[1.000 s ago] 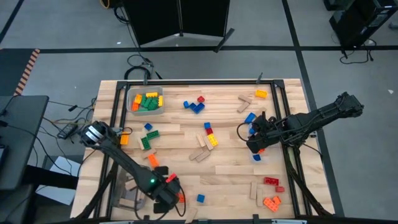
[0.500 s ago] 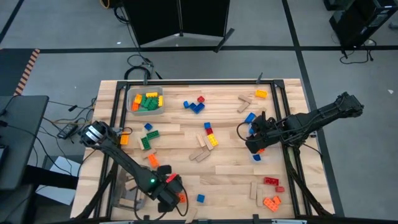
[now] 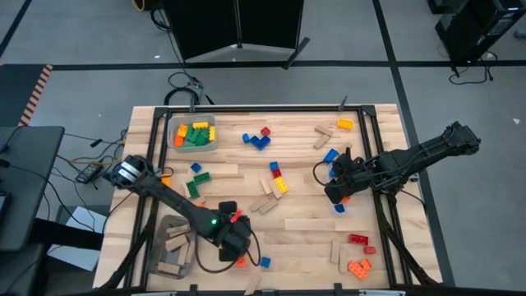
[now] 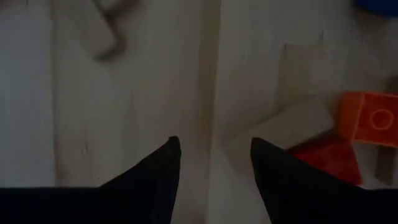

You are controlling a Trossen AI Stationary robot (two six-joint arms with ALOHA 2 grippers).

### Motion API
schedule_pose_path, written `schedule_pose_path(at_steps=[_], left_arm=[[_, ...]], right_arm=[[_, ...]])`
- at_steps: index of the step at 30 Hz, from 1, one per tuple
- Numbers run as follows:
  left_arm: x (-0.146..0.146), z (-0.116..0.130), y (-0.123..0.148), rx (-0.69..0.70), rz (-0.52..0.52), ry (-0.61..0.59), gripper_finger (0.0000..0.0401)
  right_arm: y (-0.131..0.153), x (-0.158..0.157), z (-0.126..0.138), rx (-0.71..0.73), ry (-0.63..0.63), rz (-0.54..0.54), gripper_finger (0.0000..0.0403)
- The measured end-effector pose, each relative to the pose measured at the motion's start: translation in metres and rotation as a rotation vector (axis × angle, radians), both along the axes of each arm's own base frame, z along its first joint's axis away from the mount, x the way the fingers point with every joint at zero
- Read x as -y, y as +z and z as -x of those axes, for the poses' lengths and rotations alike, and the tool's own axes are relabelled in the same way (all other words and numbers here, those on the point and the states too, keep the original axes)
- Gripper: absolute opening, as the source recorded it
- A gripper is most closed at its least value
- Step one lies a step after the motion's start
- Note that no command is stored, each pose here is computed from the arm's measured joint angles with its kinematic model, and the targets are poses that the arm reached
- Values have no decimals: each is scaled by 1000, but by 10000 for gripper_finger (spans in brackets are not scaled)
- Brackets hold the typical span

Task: Sort blocks by size
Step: Put the brown block into the black bin

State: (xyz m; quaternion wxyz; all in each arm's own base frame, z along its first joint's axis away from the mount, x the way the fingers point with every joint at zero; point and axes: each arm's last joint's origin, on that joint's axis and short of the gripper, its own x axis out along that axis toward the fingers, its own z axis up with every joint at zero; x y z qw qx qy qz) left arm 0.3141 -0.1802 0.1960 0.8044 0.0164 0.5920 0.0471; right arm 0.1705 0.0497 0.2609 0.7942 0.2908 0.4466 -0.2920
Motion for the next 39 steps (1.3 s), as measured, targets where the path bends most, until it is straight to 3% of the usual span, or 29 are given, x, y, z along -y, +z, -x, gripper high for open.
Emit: schedule_pose_path(at_steps=[6,10,22,39], left_arm=[[3,-14,0,91,-34,-245,209],[8,-17,-12,63,-49,-376,209],[18,-16,-25,-5,74,-430,209],[27,-14,-47,-65,25,-492,209]], right_arm=[[0,0,0,0,1,-1,256],[0,-1,0,-2,7,0,256],[0,-3,1,-6,41,15,256],[0,-3,1,-3,39,20,256]])
